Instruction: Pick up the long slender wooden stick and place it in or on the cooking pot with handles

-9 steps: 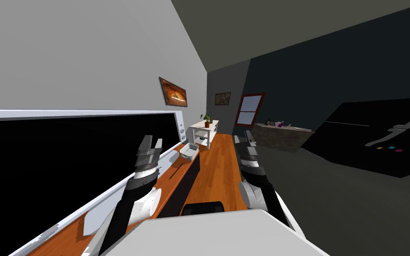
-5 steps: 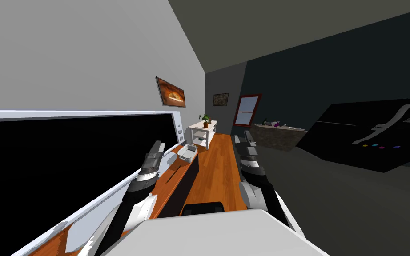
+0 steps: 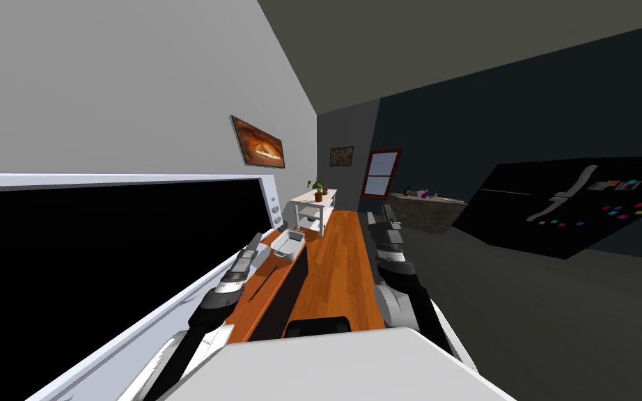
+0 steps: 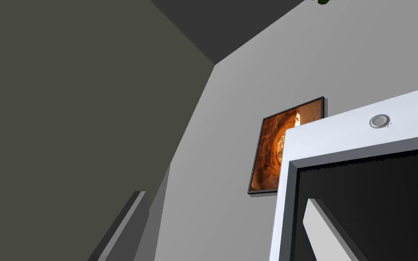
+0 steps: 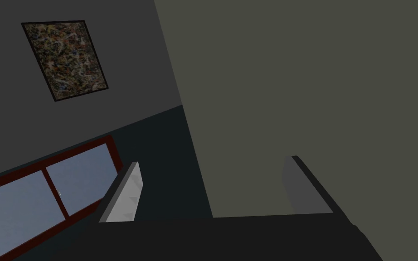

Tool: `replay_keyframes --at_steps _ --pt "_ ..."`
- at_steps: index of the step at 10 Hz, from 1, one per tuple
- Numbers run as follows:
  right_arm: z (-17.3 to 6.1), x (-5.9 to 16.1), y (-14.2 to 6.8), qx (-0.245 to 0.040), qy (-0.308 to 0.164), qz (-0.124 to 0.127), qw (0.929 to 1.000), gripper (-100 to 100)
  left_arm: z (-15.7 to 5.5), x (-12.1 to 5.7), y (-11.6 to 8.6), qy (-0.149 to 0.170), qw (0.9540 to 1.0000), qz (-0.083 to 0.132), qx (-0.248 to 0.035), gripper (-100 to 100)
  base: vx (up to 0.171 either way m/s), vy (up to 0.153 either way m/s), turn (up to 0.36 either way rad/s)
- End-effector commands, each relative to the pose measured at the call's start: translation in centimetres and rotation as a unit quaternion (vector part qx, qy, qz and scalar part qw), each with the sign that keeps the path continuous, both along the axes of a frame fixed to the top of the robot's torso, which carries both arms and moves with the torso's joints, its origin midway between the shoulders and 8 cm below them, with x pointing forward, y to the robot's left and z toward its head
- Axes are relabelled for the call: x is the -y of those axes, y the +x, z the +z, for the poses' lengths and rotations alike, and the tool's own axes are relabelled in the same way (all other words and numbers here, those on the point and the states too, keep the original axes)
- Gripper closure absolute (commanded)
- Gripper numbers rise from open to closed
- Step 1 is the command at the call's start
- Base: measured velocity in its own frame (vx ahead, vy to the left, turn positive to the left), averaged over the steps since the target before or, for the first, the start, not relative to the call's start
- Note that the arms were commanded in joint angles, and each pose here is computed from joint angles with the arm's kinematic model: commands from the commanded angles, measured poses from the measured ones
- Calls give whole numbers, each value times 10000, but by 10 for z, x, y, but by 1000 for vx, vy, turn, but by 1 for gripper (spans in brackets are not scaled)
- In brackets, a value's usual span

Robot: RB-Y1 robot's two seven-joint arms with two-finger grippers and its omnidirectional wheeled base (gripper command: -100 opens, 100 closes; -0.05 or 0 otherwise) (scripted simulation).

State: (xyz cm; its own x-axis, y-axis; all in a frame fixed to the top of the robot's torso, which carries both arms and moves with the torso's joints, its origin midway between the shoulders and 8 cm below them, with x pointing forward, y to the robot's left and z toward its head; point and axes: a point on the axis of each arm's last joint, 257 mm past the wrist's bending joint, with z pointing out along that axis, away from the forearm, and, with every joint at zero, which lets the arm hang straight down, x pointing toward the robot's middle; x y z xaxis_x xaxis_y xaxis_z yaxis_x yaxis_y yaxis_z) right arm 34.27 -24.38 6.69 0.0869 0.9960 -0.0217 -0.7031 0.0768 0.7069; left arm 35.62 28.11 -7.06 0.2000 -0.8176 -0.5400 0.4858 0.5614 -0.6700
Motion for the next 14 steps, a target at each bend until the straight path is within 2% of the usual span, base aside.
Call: replay_keyframes --at_steps 1,3,4,5,6,7,8,9,10,11,12,13,14 --pt "0 0 0 0 0 0 10000 0 -18 -9 1 145 9996 44 -231 -100 111 -10 -43" --pt "0 0 0 0 0 0 10000 0 -64 -21 -4 624 9950 127 -764 -100 106 -35 -130" --pt "0 0 0 0 0 0 10000 0 -76 -25 -3 608 9940 164 -894 -100 91 -17 -42" --pt "0 0 0 0 0 0 10000 0 -96 -31 -8 862 9898 189 -1122 -100 96 -13 -86" --pt "0 0 0 0 0 0 10000 0 -107 -35 -9 847 9884 223 -1243 -100 80 -6 -53" --pt "0 0 0 0 0 0 10000 0 -130 -43 -16 1102 9821 251 -1508 -100 85 -14 -103" --pt "0 0 0 0 0 0 10000 0 -138 -46 -17 1091 9807 277 -1601 -100 74 -13 -47" --pt "0 0 0 0 0 0 10000 0 -159 -54 -25 1352 9730 291 -1849 -100 101 -15 -111" --pt "0 0 0 0 0 0 10000 0 -168 -58 -27 1339 9711 318 -1948 -100 88 -3 -47" --pt "0 0 0 0 0 0 10000 0 -190 -66 -38 1601 9617 325 -2202 -100 94 -2 -98" --pt "0 0 0 0 0 0 10000 0 -201 -71 -41 1584 9588 359 -2332 -100 90 -11 -52" --pt "0 0 0 0 0 0 10000 0 -218 -78 -52 1851 9487 343 -2539 -100 119 -10 -88" --pt "0 0 0 0 0 0 10000 0 -227 -82 -56 1837 9461 369 -2642 -100 96 -15 -51"
